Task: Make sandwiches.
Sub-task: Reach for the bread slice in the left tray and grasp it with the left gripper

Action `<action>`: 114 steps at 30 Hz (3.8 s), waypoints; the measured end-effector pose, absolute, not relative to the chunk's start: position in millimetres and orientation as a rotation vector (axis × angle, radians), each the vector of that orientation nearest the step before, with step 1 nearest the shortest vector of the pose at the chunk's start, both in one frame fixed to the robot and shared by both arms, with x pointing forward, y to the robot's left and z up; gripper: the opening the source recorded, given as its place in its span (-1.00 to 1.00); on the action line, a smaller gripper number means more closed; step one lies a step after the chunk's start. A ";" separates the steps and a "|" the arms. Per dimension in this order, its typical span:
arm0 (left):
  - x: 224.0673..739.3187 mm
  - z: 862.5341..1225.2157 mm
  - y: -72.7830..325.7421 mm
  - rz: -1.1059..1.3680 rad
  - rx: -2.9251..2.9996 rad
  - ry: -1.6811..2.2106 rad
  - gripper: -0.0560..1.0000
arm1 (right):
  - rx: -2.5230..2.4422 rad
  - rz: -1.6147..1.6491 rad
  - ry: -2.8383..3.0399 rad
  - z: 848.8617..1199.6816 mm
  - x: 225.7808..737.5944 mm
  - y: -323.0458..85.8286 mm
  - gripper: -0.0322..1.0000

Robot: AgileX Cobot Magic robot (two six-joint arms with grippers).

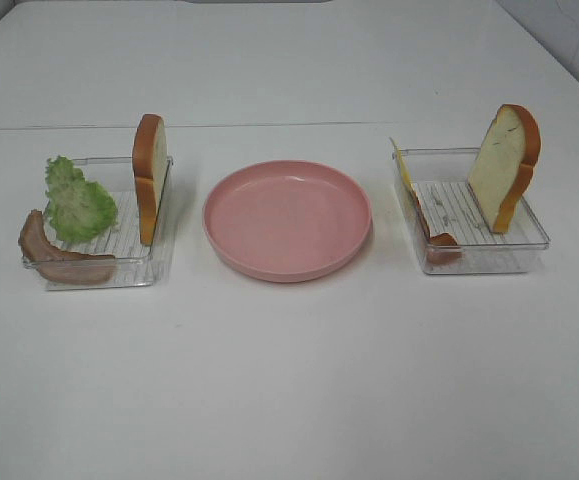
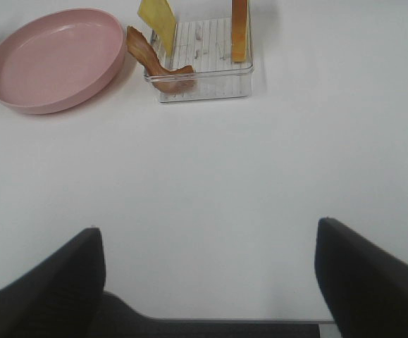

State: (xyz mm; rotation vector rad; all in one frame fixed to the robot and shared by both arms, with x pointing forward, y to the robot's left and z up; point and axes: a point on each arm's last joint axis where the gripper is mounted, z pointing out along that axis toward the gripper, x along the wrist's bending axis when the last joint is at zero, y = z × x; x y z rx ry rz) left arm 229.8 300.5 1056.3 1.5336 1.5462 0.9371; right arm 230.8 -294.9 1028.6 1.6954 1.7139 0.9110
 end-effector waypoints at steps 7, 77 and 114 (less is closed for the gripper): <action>229.8 1056.3 300.5 0.937 1.534 1.546 0.98 | 1.695 0.911 1.714 1028.6 230.8 -294.9 0.59; 681.8 1049.9 166.6 0.142 2.174 1.758 0.98 | 1.695 0.911 1.714 1028.6 230.8 -294.9 0.59; 717.6 964.6 145.4 0.185 2.333 1.809 0.62 | 1.695 0.911 1.714 1028.6 230.8 -294.9 0.59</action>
